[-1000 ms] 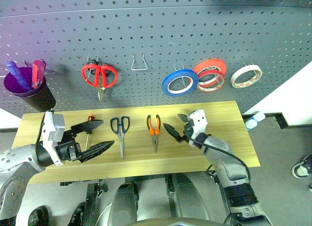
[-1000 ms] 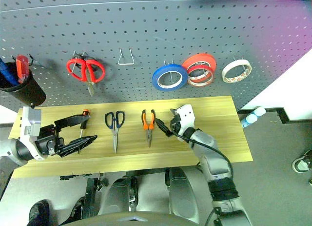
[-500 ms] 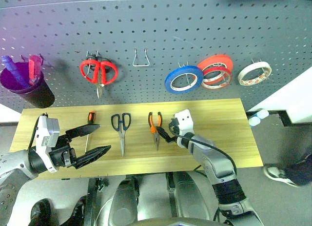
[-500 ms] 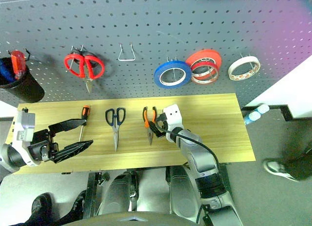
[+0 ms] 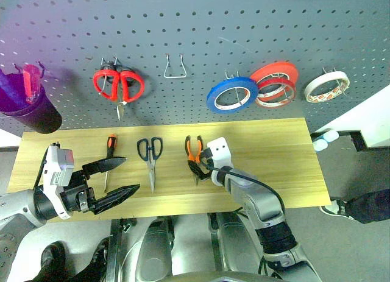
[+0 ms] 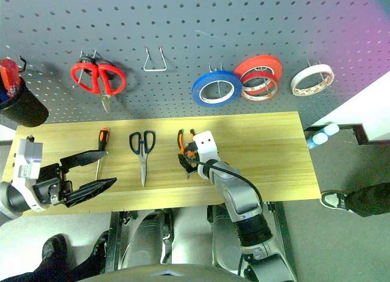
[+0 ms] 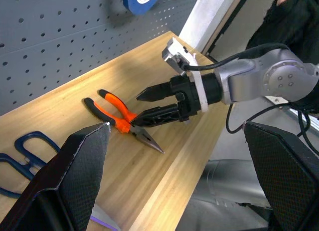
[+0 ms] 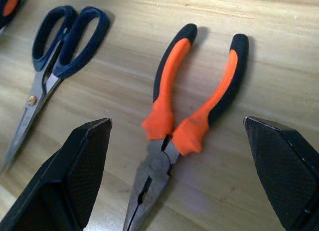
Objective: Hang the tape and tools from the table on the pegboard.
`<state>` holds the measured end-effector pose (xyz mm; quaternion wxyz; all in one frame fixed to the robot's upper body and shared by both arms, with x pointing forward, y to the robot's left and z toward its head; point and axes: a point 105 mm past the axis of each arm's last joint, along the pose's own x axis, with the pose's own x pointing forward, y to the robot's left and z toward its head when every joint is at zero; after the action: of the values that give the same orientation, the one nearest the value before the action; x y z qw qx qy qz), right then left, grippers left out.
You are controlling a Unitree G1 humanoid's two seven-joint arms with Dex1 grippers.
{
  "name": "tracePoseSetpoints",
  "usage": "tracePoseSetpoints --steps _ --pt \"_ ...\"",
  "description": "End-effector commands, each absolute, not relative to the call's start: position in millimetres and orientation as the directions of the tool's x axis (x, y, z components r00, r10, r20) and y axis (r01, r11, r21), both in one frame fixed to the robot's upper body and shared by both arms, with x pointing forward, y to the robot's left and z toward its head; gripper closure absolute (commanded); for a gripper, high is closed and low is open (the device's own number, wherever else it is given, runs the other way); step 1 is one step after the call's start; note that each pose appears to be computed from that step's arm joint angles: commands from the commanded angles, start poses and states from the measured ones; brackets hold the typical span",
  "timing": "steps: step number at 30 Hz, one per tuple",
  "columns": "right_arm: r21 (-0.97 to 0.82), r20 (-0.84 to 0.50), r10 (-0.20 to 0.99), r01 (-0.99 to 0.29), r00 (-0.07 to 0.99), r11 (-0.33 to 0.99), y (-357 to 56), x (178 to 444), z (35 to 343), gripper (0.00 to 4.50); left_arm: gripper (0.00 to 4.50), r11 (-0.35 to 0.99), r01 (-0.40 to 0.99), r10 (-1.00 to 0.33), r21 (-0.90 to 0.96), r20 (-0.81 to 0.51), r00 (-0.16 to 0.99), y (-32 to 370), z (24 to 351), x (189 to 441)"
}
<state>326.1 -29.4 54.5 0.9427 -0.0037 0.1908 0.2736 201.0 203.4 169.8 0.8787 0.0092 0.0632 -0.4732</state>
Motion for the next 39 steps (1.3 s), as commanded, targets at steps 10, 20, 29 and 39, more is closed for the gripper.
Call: tracePoseSetpoints --steps 10,20,29,39 --pt "0.081 -0.374 0.442 -0.446 0.815 0.891 -20.2 341.5 70.8 0.05 0.0 0.553 0.833 -0.829 -0.005 -0.107 0.549 203.2 178.5 199.8" --pt "0.111 -0.435 0.416 -0.411 0.798 0.905 -4.0 340.5 80.9 0.05 0.0 0.552 0.834 -0.83 -0.004 -0.098 0.549 202.4 178.5 201.9" --pt "0.119 -0.478 0.385 -0.376 0.79 0.919 -3.0 340.1 75.8 0.05 0.0 0.552 0.834 -0.83 -0.003 -0.096 0.55 201.2 178.1 202.1" --pt "0.099 -0.506 0.378 -0.383 0.775 0.918 8.2 340.4 70.3 0.05 0.0 0.552 0.834 -0.83 0.001 -0.096 0.549 200.2 179.3 201.8"
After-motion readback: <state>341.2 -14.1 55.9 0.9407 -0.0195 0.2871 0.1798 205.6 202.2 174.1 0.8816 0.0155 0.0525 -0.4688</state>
